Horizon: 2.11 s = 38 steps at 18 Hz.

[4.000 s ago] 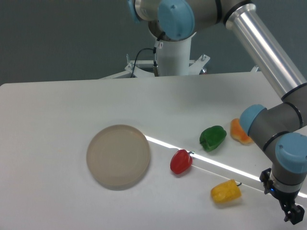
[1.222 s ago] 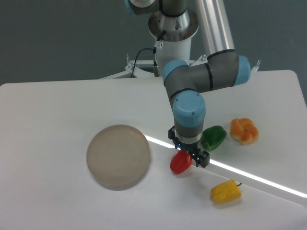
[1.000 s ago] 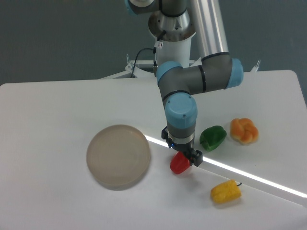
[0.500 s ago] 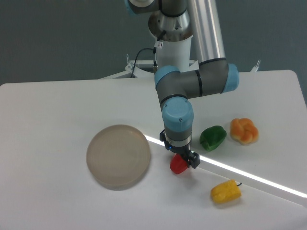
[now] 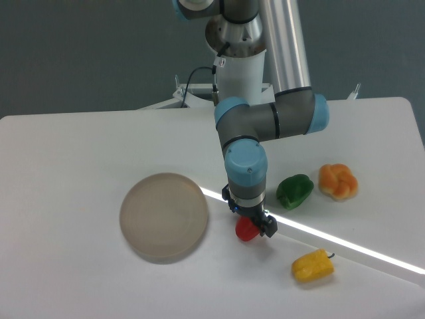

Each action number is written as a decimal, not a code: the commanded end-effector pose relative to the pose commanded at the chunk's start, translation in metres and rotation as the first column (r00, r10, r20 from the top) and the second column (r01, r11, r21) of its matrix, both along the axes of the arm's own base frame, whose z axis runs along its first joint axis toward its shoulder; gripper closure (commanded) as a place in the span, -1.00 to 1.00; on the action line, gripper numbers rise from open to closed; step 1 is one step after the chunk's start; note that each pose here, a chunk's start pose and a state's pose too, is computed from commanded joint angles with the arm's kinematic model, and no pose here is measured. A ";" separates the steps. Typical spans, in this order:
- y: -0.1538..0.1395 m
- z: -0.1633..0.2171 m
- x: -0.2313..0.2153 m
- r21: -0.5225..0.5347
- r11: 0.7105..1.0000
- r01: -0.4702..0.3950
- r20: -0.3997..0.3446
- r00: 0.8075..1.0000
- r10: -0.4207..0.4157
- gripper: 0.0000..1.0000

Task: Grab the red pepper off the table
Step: 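Lower the gripper around the red pepper and close it, then lift the red pepper up off the table and carry it aside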

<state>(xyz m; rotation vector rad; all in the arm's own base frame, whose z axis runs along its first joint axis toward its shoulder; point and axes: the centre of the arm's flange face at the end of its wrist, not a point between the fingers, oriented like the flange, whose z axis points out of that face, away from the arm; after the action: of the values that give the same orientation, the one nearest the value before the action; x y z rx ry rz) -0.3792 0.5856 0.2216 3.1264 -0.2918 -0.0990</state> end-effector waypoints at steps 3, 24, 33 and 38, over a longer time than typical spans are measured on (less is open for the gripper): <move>0.000 0.003 -0.002 0.003 1.000 -0.002 -0.003 1.000 0.002 -0.30; -0.064 0.136 -0.146 0.022 0.964 0.266 -0.159 0.953 -0.259 0.12; -0.090 0.149 -0.172 0.008 0.944 0.329 -0.181 0.929 -0.322 0.12; -0.083 0.148 -0.165 0.019 0.940 0.340 -0.179 0.926 -0.332 0.12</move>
<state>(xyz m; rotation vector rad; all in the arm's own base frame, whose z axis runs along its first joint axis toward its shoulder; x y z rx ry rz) -0.5444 0.5030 0.3696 3.0517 -0.8311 -0.3815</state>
